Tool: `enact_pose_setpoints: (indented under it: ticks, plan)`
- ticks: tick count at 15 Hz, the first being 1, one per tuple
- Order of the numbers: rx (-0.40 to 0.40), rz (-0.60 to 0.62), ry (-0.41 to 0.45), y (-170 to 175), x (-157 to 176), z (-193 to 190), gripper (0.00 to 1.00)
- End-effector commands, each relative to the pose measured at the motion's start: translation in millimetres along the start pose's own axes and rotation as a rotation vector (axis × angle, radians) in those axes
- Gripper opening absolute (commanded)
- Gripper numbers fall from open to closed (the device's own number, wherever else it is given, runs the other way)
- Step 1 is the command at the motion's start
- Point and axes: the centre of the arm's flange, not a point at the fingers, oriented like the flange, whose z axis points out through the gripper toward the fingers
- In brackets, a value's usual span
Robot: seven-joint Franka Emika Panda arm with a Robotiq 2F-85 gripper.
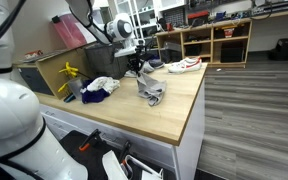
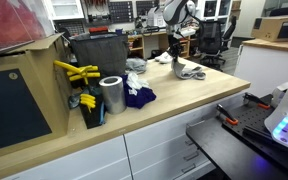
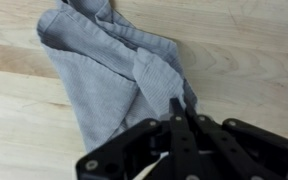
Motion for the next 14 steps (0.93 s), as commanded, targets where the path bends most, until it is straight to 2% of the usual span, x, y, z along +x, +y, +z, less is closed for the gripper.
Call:
enact_pose_setpoints:
  ticks: [1, 8, 14]
  plan:
    - [0.037, 0.141, -0.025, -11.9, 28.8, -7.6, 0.01]
    - [0.108, 0.421, -0.111, -31.5, 53.3, -11.7, 0.01]
    - [0.281, 0.519, -0.233, -54.0, 59.9, -11.2, 0.01]
